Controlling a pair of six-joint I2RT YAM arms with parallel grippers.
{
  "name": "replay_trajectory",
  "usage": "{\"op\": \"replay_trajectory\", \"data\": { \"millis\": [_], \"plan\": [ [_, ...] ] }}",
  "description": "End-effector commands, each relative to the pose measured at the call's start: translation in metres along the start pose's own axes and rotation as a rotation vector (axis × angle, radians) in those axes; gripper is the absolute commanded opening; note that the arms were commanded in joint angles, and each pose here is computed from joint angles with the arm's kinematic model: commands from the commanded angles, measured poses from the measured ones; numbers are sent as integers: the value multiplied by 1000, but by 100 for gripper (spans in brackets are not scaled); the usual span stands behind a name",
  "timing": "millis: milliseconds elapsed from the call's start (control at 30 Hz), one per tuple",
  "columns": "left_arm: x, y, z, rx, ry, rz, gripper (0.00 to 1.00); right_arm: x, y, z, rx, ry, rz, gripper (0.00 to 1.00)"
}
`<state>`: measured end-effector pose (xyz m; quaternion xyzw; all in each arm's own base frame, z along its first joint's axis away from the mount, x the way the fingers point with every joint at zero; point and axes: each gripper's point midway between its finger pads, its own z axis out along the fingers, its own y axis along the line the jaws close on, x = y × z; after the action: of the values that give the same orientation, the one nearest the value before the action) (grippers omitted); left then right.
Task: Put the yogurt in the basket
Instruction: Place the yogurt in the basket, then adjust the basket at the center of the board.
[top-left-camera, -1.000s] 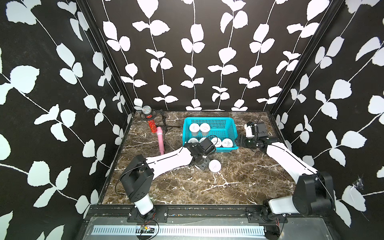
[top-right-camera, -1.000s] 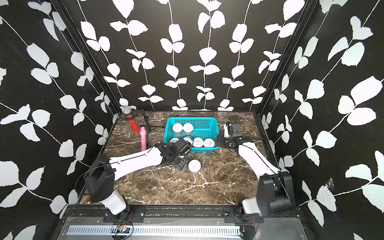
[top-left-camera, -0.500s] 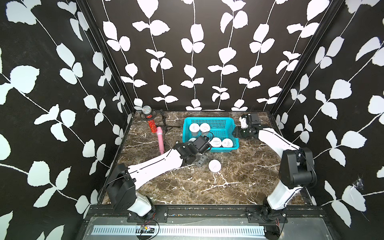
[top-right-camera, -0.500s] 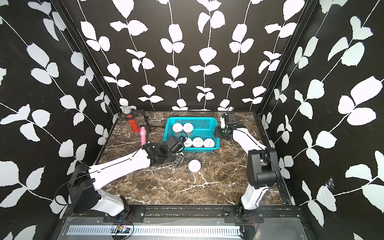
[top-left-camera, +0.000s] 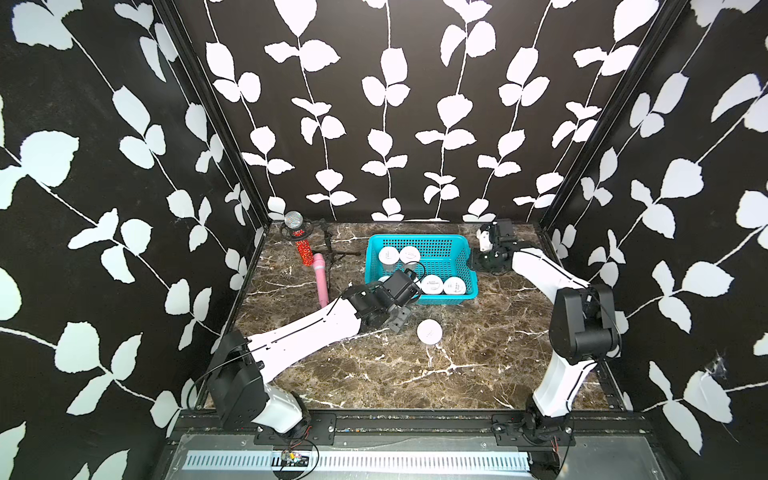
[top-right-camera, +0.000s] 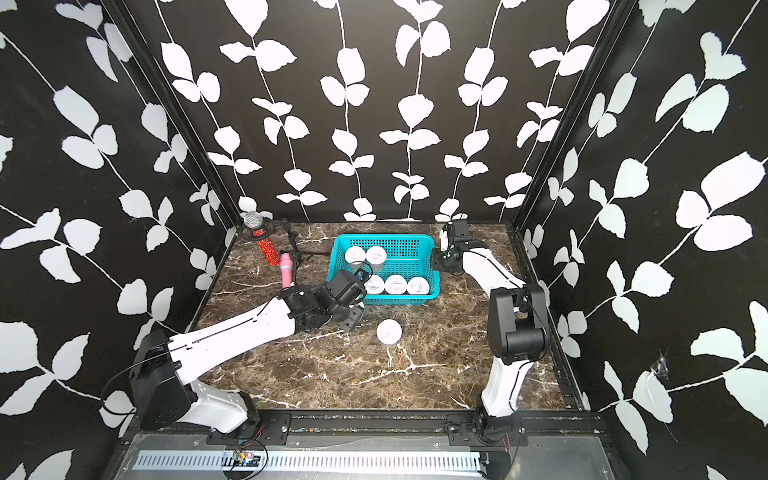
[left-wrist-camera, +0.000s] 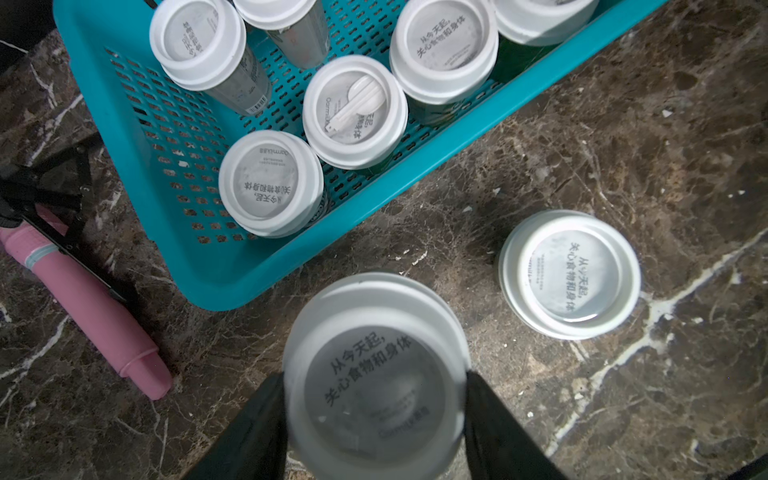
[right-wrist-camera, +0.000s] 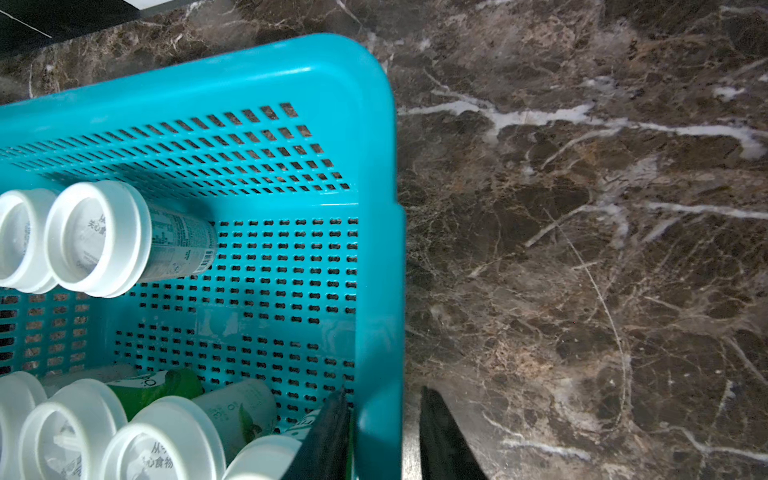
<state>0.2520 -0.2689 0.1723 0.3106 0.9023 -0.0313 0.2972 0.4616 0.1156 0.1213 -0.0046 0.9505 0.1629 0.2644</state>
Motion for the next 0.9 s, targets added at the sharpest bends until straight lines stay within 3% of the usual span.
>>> {"op": "replay_trajectory", "data": {
  "millis": [0,433,867],
  "plan": [
    [-25,5,-20,-11,-72,20,59,-3,3,-3,-16,-10,-4,29],
    [-101,2,-23,43,-174,39,60,17,3,-4,-35,13,18,24],
    [-161,5,3,78,-214,27,60,37,2,-5,-42,33,43,20]
  ]
}}
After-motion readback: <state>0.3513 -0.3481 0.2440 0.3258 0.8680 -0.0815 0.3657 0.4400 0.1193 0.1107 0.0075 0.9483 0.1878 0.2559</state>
